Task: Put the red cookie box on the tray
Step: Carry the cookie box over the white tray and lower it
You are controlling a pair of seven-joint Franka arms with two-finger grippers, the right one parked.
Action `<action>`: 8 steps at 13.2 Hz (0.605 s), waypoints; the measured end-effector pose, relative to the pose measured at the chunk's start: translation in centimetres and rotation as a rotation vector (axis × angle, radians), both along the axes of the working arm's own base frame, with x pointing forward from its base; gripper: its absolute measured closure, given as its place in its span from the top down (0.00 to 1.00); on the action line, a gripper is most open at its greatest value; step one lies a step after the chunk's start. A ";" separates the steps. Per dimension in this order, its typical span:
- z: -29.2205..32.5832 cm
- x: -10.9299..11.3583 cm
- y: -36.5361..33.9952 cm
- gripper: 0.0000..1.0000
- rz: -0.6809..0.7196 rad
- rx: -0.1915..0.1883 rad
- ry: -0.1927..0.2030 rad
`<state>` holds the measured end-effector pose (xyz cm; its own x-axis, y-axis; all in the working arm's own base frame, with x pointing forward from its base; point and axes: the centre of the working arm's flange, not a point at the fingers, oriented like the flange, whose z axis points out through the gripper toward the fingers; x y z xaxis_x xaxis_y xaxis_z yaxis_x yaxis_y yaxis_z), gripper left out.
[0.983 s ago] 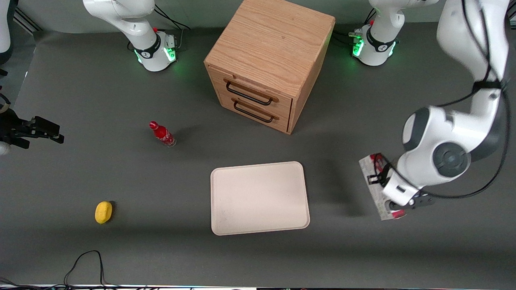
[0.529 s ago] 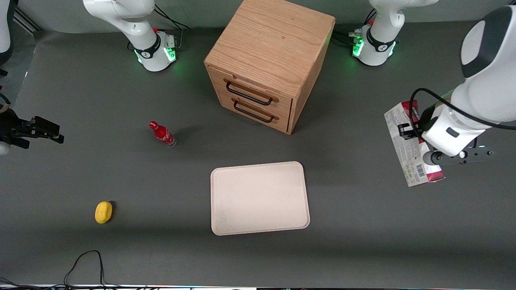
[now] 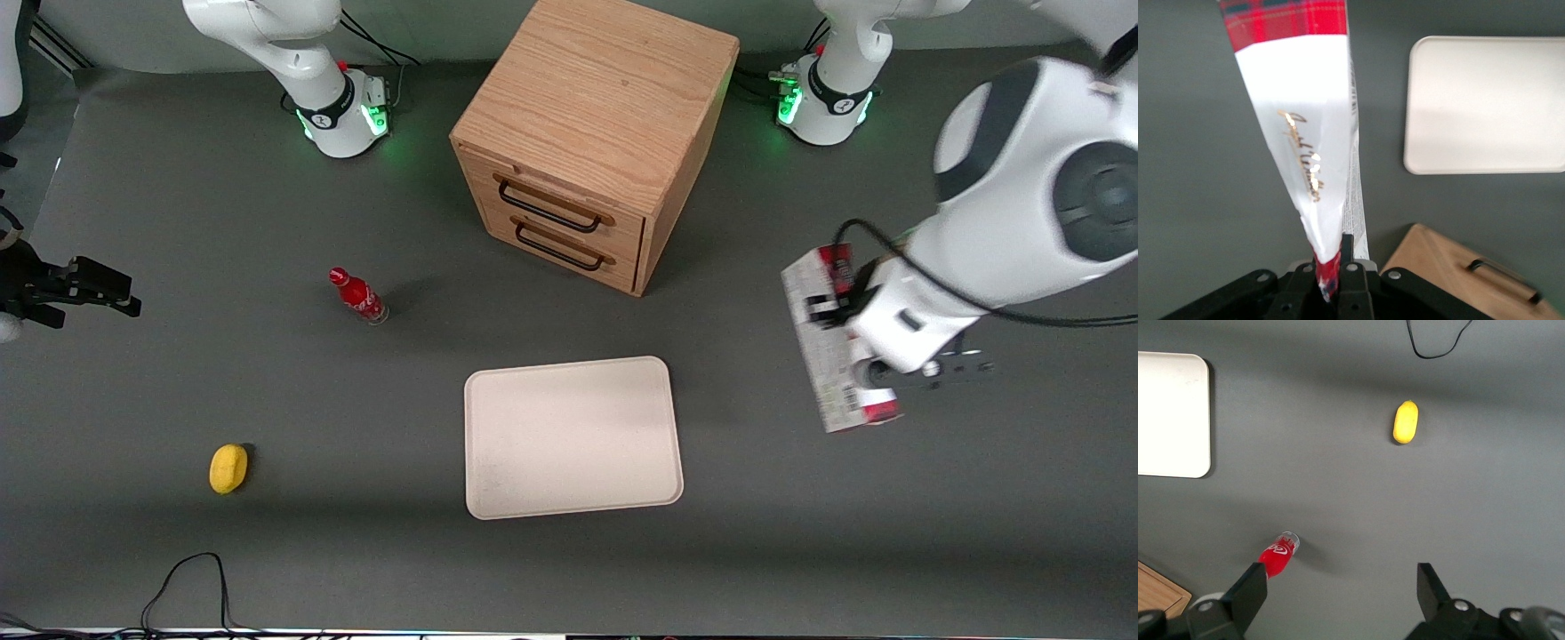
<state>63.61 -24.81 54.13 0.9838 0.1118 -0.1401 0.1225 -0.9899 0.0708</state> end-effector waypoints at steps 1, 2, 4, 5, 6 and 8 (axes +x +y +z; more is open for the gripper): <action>-2.0 0.8 -3.7 0.07 0.026 -0.019 -0.013; -4.7 1.6 -7.2 0.07 0.053 -0.038 -0.037; -11.0 3.0 -12.5 0.07 0.079 -0.054 -0.098; -14.4 3.4 -14.1 0.07 0.079 -0.052 -0.114; -17.4 3.6 -15.0 0.07 0.074 -0.044 -0.118; -22.7 3.7 -15.9 0.07 0.043 0.012 -0.119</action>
<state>67.31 -40.70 31.42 0.9876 0.1553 -0.0213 0.1564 -0.9848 0.0758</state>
